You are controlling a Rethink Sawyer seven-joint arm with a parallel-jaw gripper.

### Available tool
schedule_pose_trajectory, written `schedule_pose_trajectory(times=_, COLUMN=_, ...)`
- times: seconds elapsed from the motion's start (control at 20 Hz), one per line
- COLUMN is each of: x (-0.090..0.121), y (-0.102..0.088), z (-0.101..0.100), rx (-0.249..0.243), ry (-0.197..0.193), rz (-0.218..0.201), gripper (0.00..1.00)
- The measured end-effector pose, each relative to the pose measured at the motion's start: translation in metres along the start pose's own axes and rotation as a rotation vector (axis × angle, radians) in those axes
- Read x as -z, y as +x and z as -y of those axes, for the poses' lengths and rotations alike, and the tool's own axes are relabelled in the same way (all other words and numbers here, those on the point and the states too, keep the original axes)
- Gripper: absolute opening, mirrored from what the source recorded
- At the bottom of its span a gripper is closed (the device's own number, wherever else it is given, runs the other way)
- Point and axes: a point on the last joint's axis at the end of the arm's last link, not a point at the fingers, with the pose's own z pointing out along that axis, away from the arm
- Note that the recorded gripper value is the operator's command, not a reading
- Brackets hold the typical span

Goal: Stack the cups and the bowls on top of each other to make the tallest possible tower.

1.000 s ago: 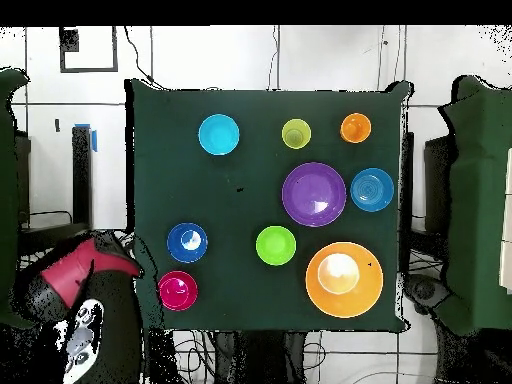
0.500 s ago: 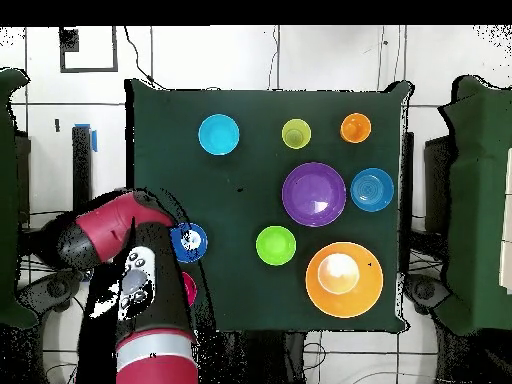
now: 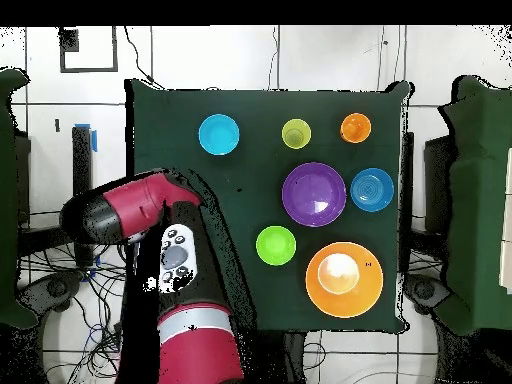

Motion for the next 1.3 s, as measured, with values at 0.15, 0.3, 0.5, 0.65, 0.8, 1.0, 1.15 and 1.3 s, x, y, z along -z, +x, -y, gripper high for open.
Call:
schedule_pose_trajectory(times=0.15, x=0.000, y=-0.004, z=0.013, rx=-0.020, ry=-0.003, rz=-0.007, gripper=1.00)
schedule_pose_trajectory(times=0.3, x=-0.001, y=-0.009, z=0.025, rx=-0.043, ry=-0.013, rz=-0.009, gripper=1.00)
schedule_pose_trajectory(times=0.5, x=0.000, y=-0.016, z=0.039, rx=-0.070, ry=-0.032, rz=-0.011, gripper=1.00)
schedule_pose_trajectory(times=0.65, x=-0.001, y=-0.020, z=0.047, rx=-0.079, ry=-0.040, rz=-0.014, gripper=1.00)
schedule_pose_trajectory(times=0.8, x=-0.004, y=-0.028, z=0.057, rx=-0.071, ry=-0.046, rz=-0.018, gripper=1.00)
schedule_pose_trajectory(times=1.0, x=-0.009, y=-0.035, z=0.064, rx=-0.061, ry=-0.053, rz=-0.022, gripper=1.00)
schedule_pose_trajectory(times=1.15, x=-0.012, y=-0.042, z=0.071, rx=-0.046, ry=-0.064, rz=-0.038, gripper=1.00)
schedule_pose_trajectory(times=1.3, x=-0.012, y=-0.047, z=0.077, rx=-0.027, ry=-0.072, rz=-0.054, gripper=1.00)
